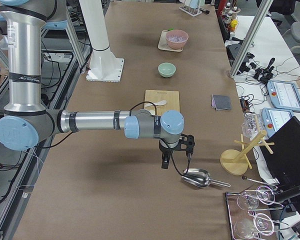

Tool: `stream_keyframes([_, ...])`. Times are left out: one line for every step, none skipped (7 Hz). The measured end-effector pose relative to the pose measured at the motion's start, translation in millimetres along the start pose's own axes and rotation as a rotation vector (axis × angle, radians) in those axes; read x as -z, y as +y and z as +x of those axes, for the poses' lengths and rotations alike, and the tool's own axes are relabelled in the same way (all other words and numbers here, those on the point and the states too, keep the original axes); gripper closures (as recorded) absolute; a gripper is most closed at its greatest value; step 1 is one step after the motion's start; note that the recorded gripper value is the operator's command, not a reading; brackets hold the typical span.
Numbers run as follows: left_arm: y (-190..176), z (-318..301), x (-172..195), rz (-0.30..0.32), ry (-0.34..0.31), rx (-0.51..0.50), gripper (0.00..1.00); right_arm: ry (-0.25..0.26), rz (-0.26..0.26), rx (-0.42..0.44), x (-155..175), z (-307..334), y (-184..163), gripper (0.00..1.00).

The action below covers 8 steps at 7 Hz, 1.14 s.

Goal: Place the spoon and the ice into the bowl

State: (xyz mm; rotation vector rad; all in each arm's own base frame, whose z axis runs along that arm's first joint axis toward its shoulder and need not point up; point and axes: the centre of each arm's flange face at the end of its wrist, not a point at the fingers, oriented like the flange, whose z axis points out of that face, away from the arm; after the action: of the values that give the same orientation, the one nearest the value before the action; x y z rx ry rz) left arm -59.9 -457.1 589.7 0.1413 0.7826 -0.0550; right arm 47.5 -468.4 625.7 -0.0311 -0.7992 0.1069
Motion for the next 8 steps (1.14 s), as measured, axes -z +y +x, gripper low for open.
stream_keyframes([-0.1,-1.2,-1.4,-0.002,0.001,0.001,0.02,0.0,0.001,0.002,0.7,-0.8,-0.3,0.0])
stream_keyframes([-0.3,-1.2,-1.8,-0.002,0.005,0.001,0.02,-0.001,0.002,0.002,0.9,-1.1,-0.3,0.0])
stream_keyframes([-0.6,-0.8,-1.5,-0.001,0.006,0.001,0.02,-0.001,0.002,0.001,0.8,-0.9,-0.1,0.0])
stream_keyframes([-0.9,-0.5,-1.3,-0.001,0.007,0.0,0.02,0.0,0.002,0.001,0.9,-0.9,-0.2,0.0])
stream_keyframes([-0.9,-0.6,-1.5,-0.001,0.007,0.001,0.02,0.0,0.003,0.001,0.9,-1.0,-0.2,0.0])
stream_keyframes([-0.6,-1.4,-2.3,-0.003,0.007,0.002,0.02,-0.001,0.002,0.001,0.8,-1.0,-0.1,0.0])
stream_keyframes([-0.2,-2.3,-3.1,-0.004,0.007,0.005,0.02,-0.001,0.002,0.001,0.7,-1.2,-0.2,0.0])
stream_keyframes([-0.1,-2.7,-3.6,-0.005,0.007,0.006,0.02,-0.004,0.001,0.001,0.4,-2.0,-0.3,0.0])
